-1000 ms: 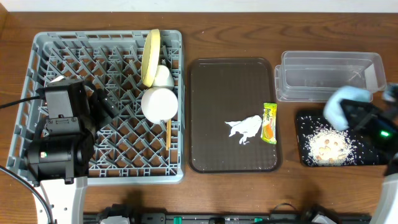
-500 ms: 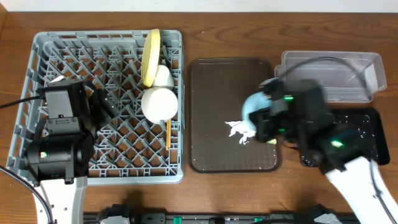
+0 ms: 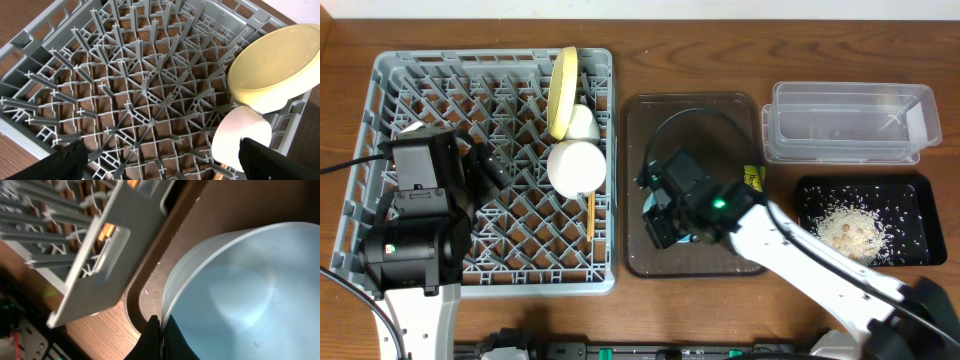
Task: Sort waste into correct bins and load items into the dishwasher rack
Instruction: 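Carry the empty blue bowl back and set it on the brown tray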
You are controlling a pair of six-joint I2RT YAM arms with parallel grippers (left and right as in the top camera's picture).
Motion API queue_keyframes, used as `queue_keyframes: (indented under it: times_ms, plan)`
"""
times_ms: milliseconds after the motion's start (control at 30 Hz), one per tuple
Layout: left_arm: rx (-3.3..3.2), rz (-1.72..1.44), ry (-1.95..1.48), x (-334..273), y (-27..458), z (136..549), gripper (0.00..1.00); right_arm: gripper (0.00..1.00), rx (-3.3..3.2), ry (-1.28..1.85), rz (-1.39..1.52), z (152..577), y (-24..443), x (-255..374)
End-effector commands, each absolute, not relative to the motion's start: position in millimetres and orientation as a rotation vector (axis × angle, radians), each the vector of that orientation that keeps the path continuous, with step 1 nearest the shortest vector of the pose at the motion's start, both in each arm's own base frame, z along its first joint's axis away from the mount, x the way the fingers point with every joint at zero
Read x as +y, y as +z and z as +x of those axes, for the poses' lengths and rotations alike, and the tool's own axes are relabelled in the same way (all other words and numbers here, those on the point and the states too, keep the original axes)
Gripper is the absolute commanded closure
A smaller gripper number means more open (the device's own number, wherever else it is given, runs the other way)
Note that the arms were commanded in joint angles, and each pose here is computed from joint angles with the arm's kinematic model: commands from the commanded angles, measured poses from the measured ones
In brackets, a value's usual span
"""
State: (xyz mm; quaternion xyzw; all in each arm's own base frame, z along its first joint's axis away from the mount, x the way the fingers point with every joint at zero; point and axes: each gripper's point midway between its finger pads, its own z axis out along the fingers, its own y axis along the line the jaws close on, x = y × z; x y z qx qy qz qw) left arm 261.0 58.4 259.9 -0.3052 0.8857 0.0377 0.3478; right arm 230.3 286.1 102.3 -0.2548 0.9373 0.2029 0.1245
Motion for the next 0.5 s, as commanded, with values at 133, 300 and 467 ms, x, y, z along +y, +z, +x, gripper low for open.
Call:
queue_keyframes:
  times_ms: [133,300,467]
  plan:
    - [2.291,-0.795,0.112,62,262,261,0.03,0.98,2.739,0.58,-0.814,222,84,308]
    - [2.291,-0.795,0.112,62,262,261,0.03,0.82,2.718,0.587,-0.86,216,84,314]
    - [2.29,-0.795,0.113,62,262,261,0.03,0.64,2.709,0.59,-0.851,219,88,314]
